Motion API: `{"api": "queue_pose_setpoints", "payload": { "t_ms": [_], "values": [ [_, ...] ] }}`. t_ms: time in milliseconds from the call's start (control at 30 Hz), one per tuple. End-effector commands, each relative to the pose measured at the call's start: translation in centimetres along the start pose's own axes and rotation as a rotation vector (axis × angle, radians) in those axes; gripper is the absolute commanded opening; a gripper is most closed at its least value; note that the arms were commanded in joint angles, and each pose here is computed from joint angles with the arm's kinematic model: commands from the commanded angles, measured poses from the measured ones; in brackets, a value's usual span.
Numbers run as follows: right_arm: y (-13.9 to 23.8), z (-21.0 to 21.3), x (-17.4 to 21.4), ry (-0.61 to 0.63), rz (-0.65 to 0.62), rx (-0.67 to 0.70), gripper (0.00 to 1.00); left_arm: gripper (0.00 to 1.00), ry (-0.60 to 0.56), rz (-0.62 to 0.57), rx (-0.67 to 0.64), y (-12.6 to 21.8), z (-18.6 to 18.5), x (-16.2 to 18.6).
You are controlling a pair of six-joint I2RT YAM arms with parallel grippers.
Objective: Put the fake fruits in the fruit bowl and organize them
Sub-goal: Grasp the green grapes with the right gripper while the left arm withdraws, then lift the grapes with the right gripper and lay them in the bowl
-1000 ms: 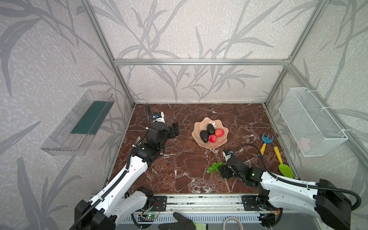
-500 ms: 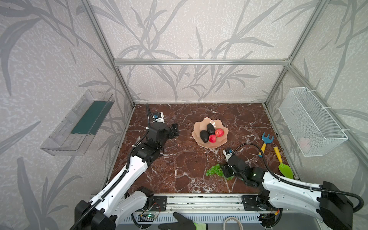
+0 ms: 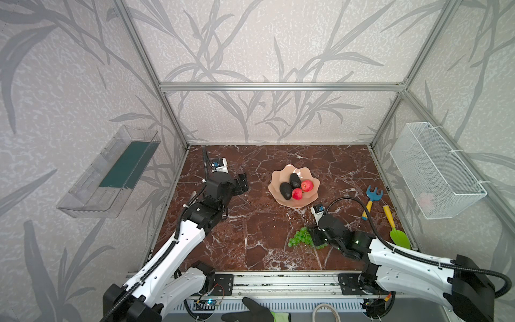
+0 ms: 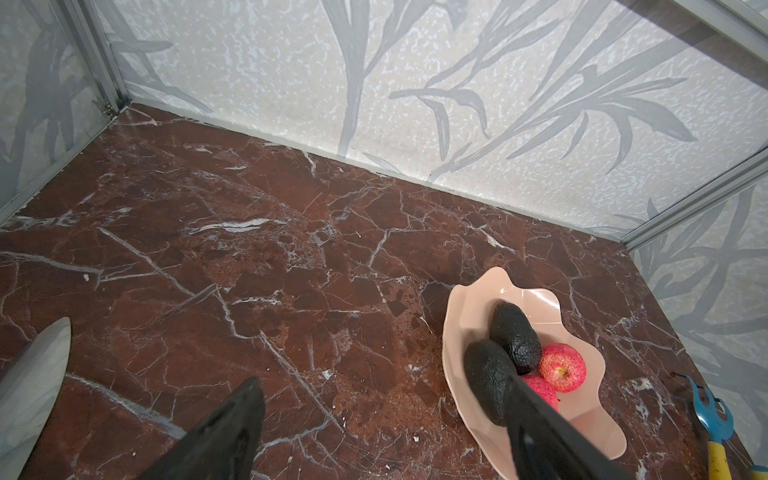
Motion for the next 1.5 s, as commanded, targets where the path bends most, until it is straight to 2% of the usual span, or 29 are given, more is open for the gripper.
{"api": "queue_pose_setpoints", "payload": {
  "t_ms": [0,300,533,833,1167,1267,1333,1400,1467],
  "values": [
    [1.8,1.0,-2.8,0.006,-0.076,-0.023,0.33,0.90,-0.006,-0.012,-0.026,0.3,0.6,0.1],
    [5.5,2.5,-8.3,0.037,-0.194,-0.031,0.33,0.90,-0.002,-0.015,-0.042,0.6,1.2,0.2],
    [5.1,3.3,-14.5,0.033,-0.272,-0.069,0.35,0.91,-0.003,-0.024,-0.057,1.2,1.6,0.1],
    [0.3,0.8,-19.8,-0.022,-0.319,-0.076,0.36,0.91,-0.007,-0.041,-0.088,2.3,2.5,0.1],
    [-6.5,-3.3,-19.7,-0.100,-0.238,-0.060,0.37,0.91,-0.009,-0.056,-0.117,2.5,3.1,0.0],
    [-7.8,-3.8,-19.6,-0.108,-0.217,-0.065,0.44,0.91,-0.002,-0.068,-0.123,2.6,3.3,-0.1],
    [-7.9,-4.1,-19.8,-0.116,-0.224,-0.074,0.53,0.91,-0.001,-0.075,-0.119,2.8,3.3,-0.3],
    [-7.4,-4.2,-20.3,-0.115,-0.247,-0.081,0.69,0.91,-0.001,-0.090,-0.124,3.0,3.3,-0.5],
    [-6.5,-4.1,-21.1,-0.096,-0.276,-0.087,0.77,0.91,-0.004,-0.107,-0.130,3.1,3.5,-0.5]
  ]
}}
Point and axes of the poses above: each gripper's point midway between its finger pads, its own y axis back along the fingers, its own z axis along the line the jaws close on, x = y × z, the point moved 9 cm from there along y, back along the fingers, and after that the axes turned 2 degrees about y, right-handed, at the moved point
